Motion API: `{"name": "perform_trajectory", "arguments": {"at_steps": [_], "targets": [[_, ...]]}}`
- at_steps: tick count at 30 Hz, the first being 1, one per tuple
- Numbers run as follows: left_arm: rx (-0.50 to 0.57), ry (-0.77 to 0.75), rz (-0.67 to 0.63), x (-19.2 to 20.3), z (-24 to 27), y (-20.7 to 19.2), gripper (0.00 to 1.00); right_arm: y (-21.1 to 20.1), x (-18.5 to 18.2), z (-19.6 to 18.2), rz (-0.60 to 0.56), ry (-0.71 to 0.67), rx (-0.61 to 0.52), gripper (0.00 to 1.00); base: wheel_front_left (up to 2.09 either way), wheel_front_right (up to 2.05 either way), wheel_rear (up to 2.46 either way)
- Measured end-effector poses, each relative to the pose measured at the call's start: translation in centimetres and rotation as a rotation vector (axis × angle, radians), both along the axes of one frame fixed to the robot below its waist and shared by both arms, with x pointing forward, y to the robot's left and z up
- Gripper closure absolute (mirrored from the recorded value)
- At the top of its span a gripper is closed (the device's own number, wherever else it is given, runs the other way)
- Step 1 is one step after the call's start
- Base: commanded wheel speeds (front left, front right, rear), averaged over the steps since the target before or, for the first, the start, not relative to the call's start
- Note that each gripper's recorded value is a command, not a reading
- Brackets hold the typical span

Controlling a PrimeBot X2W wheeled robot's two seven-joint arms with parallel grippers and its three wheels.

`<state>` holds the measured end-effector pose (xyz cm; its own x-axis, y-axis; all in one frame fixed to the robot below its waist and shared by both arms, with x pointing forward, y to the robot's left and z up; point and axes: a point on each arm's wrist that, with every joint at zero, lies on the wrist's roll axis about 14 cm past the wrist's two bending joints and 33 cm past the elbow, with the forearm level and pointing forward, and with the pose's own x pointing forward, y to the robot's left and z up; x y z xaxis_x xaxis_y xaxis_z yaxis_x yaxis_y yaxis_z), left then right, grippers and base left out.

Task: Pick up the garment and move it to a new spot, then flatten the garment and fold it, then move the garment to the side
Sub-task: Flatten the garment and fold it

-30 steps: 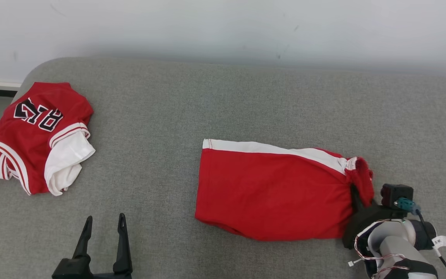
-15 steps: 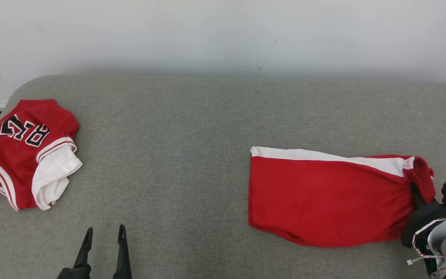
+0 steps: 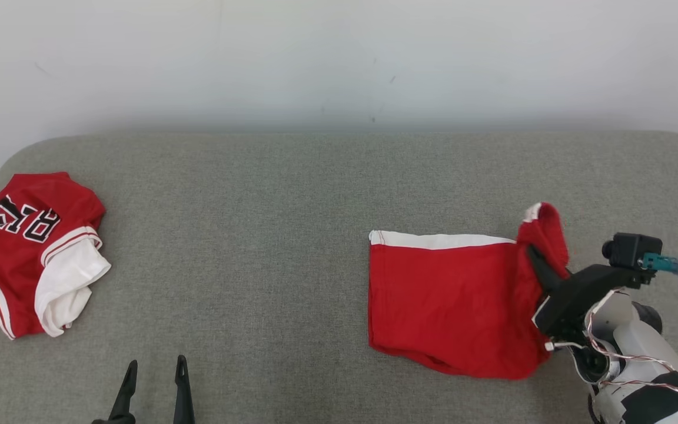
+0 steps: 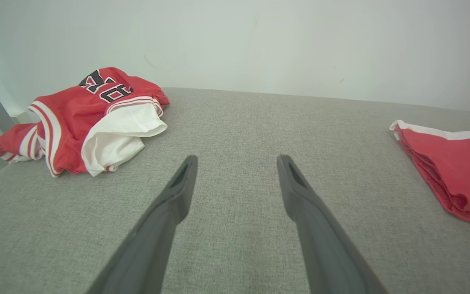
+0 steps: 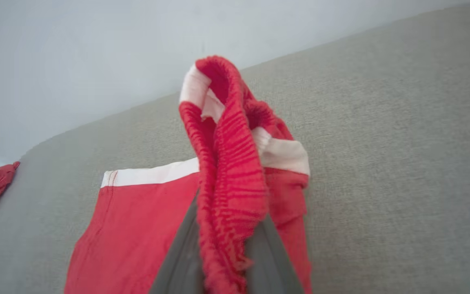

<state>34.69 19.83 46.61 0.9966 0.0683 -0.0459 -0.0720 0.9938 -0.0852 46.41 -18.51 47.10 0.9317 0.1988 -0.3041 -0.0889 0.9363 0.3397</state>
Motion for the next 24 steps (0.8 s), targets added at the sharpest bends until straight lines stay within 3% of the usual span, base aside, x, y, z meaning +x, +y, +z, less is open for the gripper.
{"name": "perform_trajectory", "arguments": {"at_steps": [8, 16, 24], "targets": [[-0.002, 0.007, 0.007, -0.3, -0.2, 0.2, 0.00, 6.1, -0.3, 1.7, 0.154, 0.039, 0.187, 1.00, 0.00, 0.00, 0.00], [-0.016, 0.010, 0.026, -0.5, -0.3, 0.4, 0.00, 11.2, -0.2, 0.5, 0.277, 0.083, 0.122, 1.00, 0.00, 0.00, 0.00], [-0.027, 0.019, 0.036, -0.8, -0.5, 0.4, 0.00, 13.1, 0.0, -2.0, 0.299, 0.135, 0.045, 1.00, 0.00, 0.00, 0.00]]}}
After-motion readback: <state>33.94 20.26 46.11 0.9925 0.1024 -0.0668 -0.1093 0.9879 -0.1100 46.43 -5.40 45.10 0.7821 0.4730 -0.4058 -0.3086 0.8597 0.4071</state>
